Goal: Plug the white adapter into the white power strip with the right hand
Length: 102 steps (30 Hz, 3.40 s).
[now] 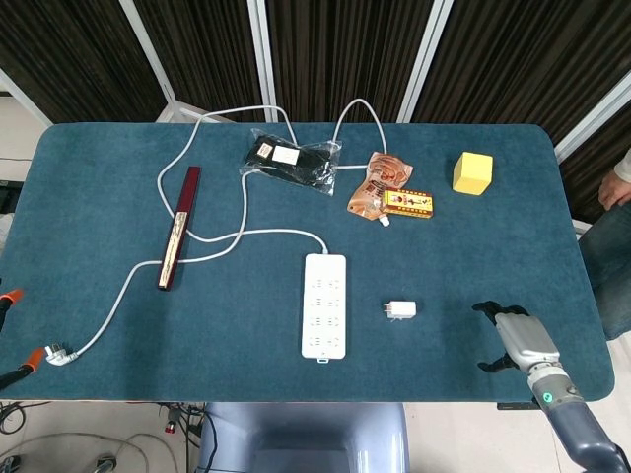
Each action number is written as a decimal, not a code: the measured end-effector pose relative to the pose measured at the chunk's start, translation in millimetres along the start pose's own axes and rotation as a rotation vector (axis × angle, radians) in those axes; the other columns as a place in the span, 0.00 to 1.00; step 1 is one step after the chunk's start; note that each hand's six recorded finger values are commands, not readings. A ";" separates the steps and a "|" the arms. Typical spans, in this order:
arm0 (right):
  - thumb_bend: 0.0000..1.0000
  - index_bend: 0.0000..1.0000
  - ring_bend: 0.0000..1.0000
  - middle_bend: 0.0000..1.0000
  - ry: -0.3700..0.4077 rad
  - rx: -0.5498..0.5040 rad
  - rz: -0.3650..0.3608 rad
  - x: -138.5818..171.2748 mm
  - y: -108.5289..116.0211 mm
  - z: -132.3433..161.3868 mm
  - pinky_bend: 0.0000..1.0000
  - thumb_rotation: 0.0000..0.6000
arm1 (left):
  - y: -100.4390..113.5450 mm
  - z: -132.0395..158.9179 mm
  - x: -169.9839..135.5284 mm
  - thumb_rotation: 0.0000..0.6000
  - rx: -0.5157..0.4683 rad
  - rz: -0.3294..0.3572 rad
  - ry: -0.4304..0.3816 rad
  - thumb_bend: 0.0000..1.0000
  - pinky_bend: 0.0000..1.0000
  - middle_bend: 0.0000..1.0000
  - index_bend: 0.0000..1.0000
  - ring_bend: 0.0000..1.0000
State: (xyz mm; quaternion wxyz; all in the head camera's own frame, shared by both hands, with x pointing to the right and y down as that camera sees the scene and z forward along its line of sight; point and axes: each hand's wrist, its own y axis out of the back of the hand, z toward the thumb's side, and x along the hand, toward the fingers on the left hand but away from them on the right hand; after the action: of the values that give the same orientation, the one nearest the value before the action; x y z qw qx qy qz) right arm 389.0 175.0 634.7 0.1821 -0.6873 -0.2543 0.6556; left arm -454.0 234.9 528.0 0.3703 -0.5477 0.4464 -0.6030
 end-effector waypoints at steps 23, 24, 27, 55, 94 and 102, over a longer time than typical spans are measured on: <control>0.22 0.19 0.23 0.17 0.015 0.083 0.103 -32.7 -24.7 56.5 0.14 1.00 | 0.8 -3.2 1.9 1.00 -0.007 -0.001 0.009 0.19 0.08 0.00 0.16 0.00; 0.22 0.19 0.23 0.17 0.015 0.083 0.104 -33.0 -25.0 57.3 0.14 1.00 | 0.7 -3.2 1.9 1.00 -0.006 -0.001 0.009 0.19 0.08 0.00 0.16 0.00; 0.22 0.19 0.23 0.17 0.014 0.079 0.112 -34.3 -26.0 59.5 0.14 1.00 | 0.5 -3.1 2.0 1.00 -0.006 -0.002 0.009 0.19 0.08 0.00 0.16 0.00; 0.22 0.19 0.23 0.17 0.059 0.073 0.154 -40.7 -31.4 88.9 0.14 1.00 | 0.3 -4.2 3.3 1.00 -0.005 -0.003 0.014 0.19 0.08 0.00 0.16 0.00; 0.22 0.19 0.23 0.17 0.130 0.112 0.131 -45.1 -12.9 141.1 0.14 1.00 | 2.0 -6.9 3.7 1.00 -0.012 0.000 0.022 0.19 0.08 0.00 0.16 0.00; 0.22 0.19 0.23 0.17 0.111 0.109 0.119 -52.4 -6.4 145.4 0.14 1.00 | 2.1 -7.5 4.2 1.00 -0.011 0.000 0.024 0.19 0.08 0.00 0.16 0.00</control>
State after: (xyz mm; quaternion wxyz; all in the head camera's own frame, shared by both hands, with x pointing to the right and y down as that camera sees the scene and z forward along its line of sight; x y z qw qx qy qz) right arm 243.2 137.3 670.1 0.1940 -0.7253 -0.1665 0.6392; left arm -462.0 231.3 527.4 0.3618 -0.5425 0.4542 -0.6070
